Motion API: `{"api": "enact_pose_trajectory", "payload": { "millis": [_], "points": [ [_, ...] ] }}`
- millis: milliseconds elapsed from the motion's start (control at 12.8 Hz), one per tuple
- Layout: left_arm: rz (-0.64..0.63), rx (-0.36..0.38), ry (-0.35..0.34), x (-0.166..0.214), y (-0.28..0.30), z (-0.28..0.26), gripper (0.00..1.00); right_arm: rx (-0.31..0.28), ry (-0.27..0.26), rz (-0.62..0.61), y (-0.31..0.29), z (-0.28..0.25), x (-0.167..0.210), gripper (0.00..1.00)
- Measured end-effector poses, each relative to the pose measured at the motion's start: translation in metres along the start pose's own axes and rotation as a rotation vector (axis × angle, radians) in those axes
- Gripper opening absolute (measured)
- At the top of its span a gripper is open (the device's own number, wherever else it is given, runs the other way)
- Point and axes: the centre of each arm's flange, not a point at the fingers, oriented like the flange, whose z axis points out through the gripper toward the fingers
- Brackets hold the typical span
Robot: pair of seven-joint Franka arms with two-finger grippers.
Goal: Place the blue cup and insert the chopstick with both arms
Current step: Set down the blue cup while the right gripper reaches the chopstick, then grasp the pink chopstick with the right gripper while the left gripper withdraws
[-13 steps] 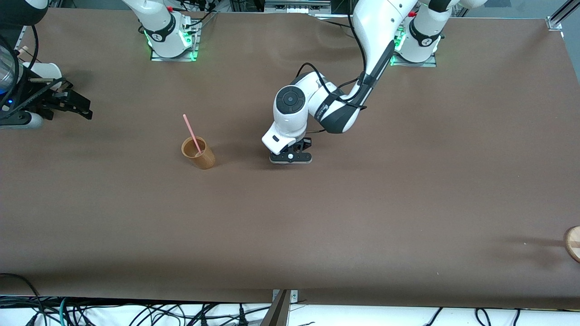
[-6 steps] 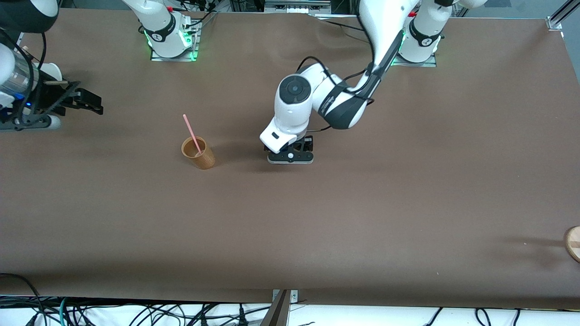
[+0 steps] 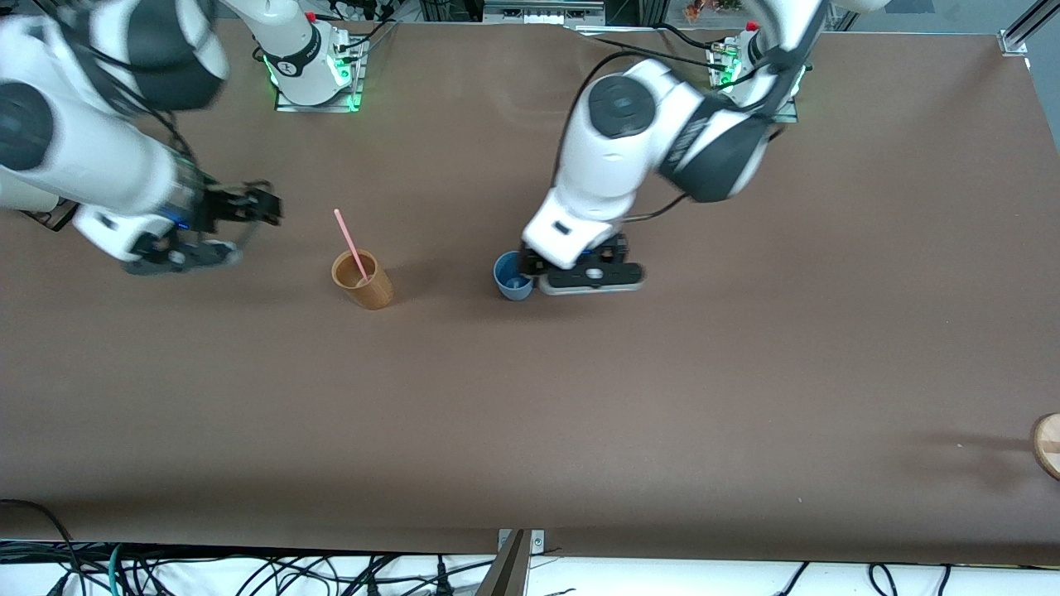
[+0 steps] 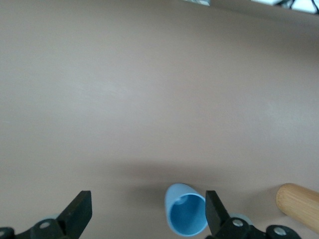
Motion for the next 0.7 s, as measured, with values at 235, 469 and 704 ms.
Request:
{"api": "enact_pose_trajectory", "payload": {
  "millis": [235,469,704],
  "points": [
    [0.042,0.044,-0.031,0.024,-0.057,-0.055,1.00,0.012,-0.051,0.013,-0.035,0.065,0.014,1.00],
    [0.045,0.036,-0.077,0.055,-0.139,-0.106,1.00,0.036,-0.132,0.019,-0.054,0.119,0.019,0.98],
    [0.050,0.048,-0.116,0.078,-0.228,-0.141,1.00,0.033,-0.163,0.008,-0.063,0.160,0.012,0.88]
  ]
}}
